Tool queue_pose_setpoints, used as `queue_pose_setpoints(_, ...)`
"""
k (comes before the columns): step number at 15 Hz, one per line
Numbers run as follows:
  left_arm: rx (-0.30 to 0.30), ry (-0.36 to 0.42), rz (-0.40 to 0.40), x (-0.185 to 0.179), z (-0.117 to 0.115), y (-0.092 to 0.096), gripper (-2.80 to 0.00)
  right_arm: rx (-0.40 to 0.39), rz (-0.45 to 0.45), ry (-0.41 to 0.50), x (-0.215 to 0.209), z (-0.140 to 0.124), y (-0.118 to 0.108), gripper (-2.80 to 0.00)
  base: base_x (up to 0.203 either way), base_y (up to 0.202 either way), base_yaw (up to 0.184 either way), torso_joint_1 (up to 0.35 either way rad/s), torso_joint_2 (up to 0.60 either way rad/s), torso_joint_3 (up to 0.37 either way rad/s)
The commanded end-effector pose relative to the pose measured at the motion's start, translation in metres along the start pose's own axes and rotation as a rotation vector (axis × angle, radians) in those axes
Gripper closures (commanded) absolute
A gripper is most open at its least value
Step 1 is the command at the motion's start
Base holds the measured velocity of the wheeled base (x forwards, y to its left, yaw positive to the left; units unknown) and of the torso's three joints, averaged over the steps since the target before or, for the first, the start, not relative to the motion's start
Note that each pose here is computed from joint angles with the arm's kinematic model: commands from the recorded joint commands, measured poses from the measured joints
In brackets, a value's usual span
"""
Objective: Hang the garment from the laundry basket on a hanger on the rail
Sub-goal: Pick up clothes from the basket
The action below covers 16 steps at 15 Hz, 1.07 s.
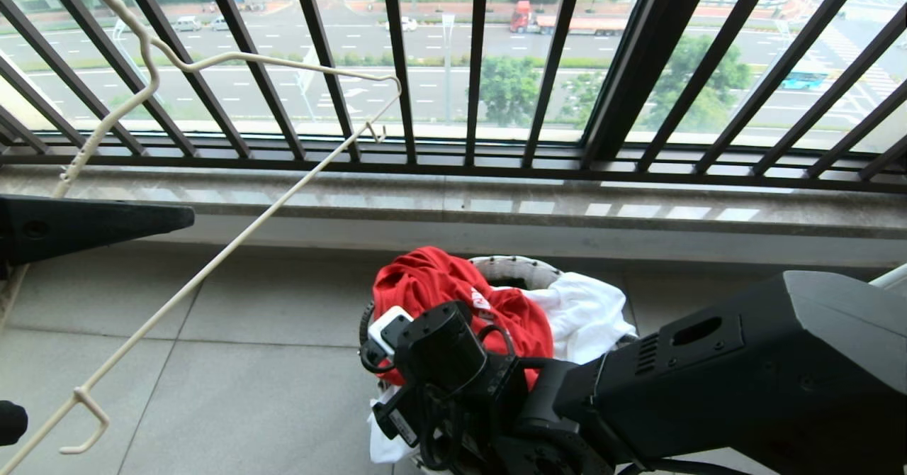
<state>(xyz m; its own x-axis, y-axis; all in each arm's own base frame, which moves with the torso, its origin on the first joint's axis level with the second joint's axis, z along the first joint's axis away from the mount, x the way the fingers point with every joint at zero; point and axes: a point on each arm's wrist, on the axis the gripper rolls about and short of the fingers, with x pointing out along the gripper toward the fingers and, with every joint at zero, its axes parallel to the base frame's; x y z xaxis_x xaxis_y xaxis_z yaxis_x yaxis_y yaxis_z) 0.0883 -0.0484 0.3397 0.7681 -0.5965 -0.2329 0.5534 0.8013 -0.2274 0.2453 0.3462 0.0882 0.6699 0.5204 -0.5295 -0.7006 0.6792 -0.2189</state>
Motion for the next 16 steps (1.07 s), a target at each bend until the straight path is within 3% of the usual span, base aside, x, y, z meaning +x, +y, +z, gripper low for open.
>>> queue_pose_setpoints(1, -0.001, 0.002, 0.002, 0.0002, -0.0001, 0.0002, 0.0, -0.068, -0.007, 0.021, 0.0036, -0.0125, 0.0003, -2.8, 0.0, 0.0, 0.0, 0.0, 0.0, 0.0)
queue_pose_setpoints(5, -0.002, 0.004, 0.0, 0.0007, -0.0001, 0.0003, 0.0, -0.102, -0.046, 0.002, 0.0035, -0.0145, -0.0058, -2.8, 0.0, 0.0, 0.0, 0.0, 0.0, 0.0)
queue_pose_setpoints(6, -0.003, 0.004, 0.0, 0.0007, -0.0001, 0.0003, 0.0, -0.103, -0.049, 0.004, 0.0036, -0.0151, -0.0063, 0.0, 0.0, 0.0, 0.0, 0.0, 0.0, 0.0)
queue_pose_setpoints(16, -0.002, -0.002, 0.001, -0.0005, 0.0009, -0.0001, 0.0, -0.064, -0.038, -0.021, -0.0021, -0.0104, -0.0048, 0.0, 0.0, 0.0, 0.0, 0.0, 0.0, 0.0)
